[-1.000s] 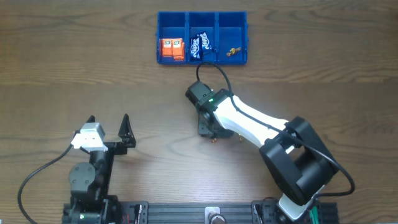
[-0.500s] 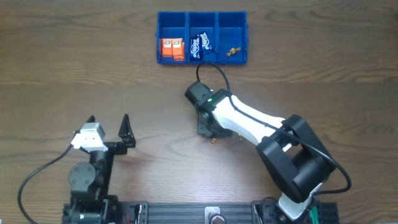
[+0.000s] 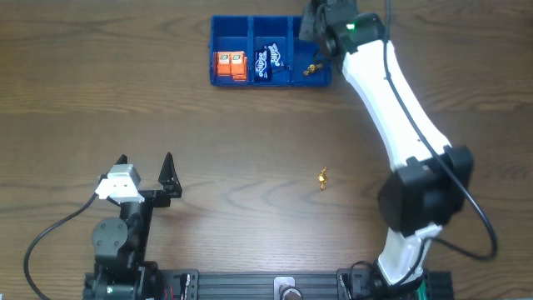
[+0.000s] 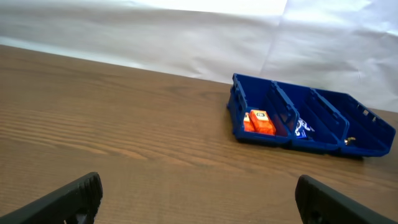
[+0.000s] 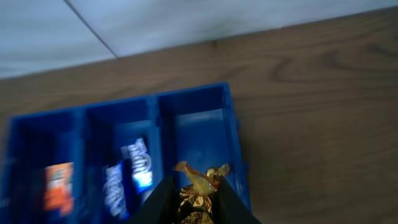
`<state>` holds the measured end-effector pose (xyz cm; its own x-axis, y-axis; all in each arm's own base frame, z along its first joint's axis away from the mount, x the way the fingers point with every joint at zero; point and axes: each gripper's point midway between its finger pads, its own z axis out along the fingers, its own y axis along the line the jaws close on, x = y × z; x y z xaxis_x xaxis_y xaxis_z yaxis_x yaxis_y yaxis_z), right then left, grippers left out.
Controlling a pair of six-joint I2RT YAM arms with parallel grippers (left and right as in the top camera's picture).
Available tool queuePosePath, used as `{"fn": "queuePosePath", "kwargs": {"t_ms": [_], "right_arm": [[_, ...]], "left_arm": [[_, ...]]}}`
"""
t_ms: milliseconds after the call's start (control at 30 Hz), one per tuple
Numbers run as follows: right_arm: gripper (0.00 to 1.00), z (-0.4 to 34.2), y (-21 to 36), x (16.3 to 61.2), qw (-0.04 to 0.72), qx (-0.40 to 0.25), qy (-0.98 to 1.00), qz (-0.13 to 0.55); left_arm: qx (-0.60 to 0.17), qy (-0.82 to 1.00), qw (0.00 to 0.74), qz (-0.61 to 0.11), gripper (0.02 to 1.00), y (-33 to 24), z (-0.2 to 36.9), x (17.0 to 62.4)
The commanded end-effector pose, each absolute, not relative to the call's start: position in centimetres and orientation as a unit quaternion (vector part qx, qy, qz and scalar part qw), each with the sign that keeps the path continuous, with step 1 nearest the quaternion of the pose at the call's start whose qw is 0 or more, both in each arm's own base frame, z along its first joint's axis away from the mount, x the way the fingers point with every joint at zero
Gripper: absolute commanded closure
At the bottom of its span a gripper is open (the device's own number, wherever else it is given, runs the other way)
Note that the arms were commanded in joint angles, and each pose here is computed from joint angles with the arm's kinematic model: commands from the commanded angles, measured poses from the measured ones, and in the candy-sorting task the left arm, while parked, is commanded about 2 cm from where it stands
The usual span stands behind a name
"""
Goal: Sort Candies Into Trays
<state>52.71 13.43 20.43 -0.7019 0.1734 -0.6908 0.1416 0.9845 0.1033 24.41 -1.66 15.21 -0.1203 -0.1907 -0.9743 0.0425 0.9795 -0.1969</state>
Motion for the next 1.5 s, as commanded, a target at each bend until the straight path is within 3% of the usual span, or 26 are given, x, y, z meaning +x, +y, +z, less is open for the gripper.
{"fn": "queuePosePath", "kwargs": {"t_ms": [33, 133, 200, 300, 333, 467, 600, 667, 733, 933, 1500], "right_arm": [[0.809, 12.6, 13.6, 55.0, 0.341, 0.059, 0.938, -0.016], [0.796, 12.1, 13.7, 55.3, 0.342, 0.059, 0.938, -0.015], [0.722, 12.2, 13.7, 55.3, 0.343, 0.059, 0.938, -0.015], [0.465, 12.2, 13.7, 55.3, 0.342, 0.059, 0.938, -0.015], [0.424, 12.5, 13.6, 55.2, 0.343, 0.057, 0.937, -0.016], [0.325, 17.6, 13.1, 51.0, 0.335, 0.031, 0.941, -0.023], [0.303, 17.2, 11.7, 42.4, 0.269, 0.020, 0.962, -0.036], [0.292, 12.6, 11.2, 36.1, 0.179, 0.043, 0.983, -0.020], [0.292, 5.1, 12.2, 29.2, 0.067, 0.030, 0.997, 0.007], [0.299, 0.9, 12.5, 24.8, 0.016, 0.042, 0.999, 0.012], [0.364, -0.4, 11.6, 24.5, 0.018, 0.052, 0.998, -0.018]], "left_arm": [[-0.054, 0.760, 0.643, -0.077, 0.020, -1.4, 13.5, 24.3], [-0.054, 0.760, 0.643, -0.077, 0.020, -1.4, 13.5, 24.3], [-0.054, 0.760, 0.643, -0.077, 0.020, -1.4, 13.5, 24.3], [-0.054, 0.760, 0.643, -0.077, 0.023, -1.4, 13.5, 24.3], [-0.054, 0.760, 0.643, -0.077, 0.020, -1.4, 13.5, 24.3], [-0.054, 0.760, 0.643, -0.077, 0.023, -1.4, 13.5, 24.3], [-0.054, 0.760, 0.643, -0.077, 0.020, -1.4, 13.5, 24.3], [-0.054, 0.760, 0.643, -0.077, 0.023, -1.4, 13.5, 24.3], [-0.054, 0.760, 0.643, -0.077, 0.020, -1.4, 13.5, 24.3], [-0.054, 0.760, 0.643, -0.077, 0.023, -1.4, 13.5, 24.3], [-0.054, 0.760, 0.643, -0.077, 0.020, -1.4, 13.5, 24.3]]}}
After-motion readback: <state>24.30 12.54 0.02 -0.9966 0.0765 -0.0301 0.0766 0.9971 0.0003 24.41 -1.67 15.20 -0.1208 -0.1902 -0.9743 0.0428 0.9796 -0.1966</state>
